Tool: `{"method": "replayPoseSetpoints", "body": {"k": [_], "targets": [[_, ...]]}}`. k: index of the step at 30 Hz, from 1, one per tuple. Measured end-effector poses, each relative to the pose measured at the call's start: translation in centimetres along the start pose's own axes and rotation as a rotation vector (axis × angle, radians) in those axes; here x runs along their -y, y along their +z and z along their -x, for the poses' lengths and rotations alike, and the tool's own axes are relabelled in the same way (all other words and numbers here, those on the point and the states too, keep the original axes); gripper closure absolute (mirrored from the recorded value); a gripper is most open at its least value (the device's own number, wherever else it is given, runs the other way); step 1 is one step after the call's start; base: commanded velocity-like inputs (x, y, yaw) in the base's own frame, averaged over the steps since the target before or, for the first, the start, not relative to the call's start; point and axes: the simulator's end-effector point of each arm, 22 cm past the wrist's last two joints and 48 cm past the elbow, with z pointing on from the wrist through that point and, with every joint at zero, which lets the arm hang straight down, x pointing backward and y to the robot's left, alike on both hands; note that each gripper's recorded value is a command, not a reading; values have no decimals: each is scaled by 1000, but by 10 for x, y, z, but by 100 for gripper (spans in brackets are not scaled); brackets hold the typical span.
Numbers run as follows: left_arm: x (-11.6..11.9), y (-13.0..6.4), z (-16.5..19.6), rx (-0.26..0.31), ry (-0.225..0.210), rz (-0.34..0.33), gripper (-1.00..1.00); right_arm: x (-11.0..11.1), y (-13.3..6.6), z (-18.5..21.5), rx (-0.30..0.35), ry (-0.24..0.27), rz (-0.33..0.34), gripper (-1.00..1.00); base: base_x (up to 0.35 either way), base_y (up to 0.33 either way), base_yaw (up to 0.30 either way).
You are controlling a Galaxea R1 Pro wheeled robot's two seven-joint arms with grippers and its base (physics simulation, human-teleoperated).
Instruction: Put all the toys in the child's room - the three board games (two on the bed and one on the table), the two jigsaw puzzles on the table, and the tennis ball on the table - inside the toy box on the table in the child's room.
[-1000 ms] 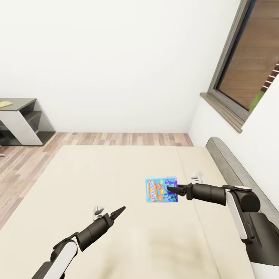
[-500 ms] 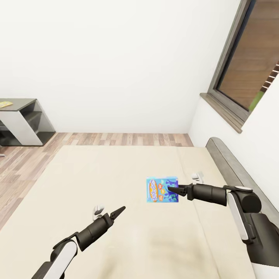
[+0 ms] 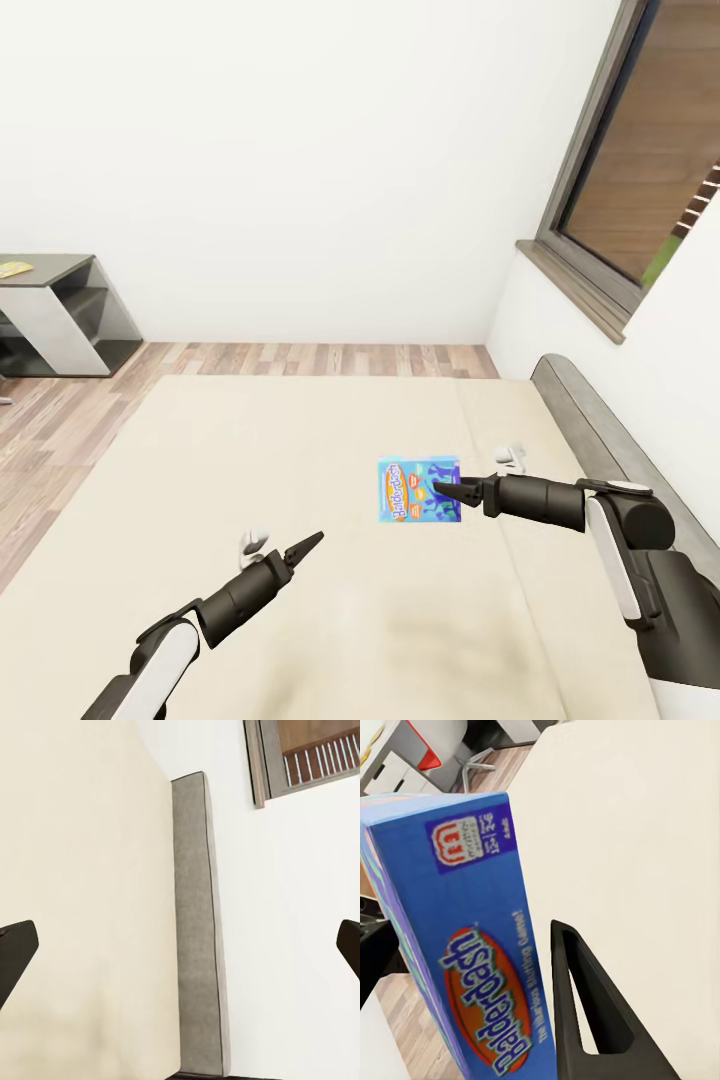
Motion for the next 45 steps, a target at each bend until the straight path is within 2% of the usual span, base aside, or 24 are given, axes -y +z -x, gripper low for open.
{"method": "replayPoseSetpoints", "body": {"k": [2,7,18,45], "targets": [[1,0,0,2,0,-3,-100,0,0,0,0,0,0,100,0,0,0],[1,-5,-24,-39,-42,-22,-100,-2,2,3,13,17,17,100,0,0,0],[-13,-19,-53,-68,-84,12,-100,-2,2,3,13,17,17,100,0,0,0],[-13,-19,-53,-68,-84,12,-100,-2,2,3,13,17,17,100,0,0,0]]}}
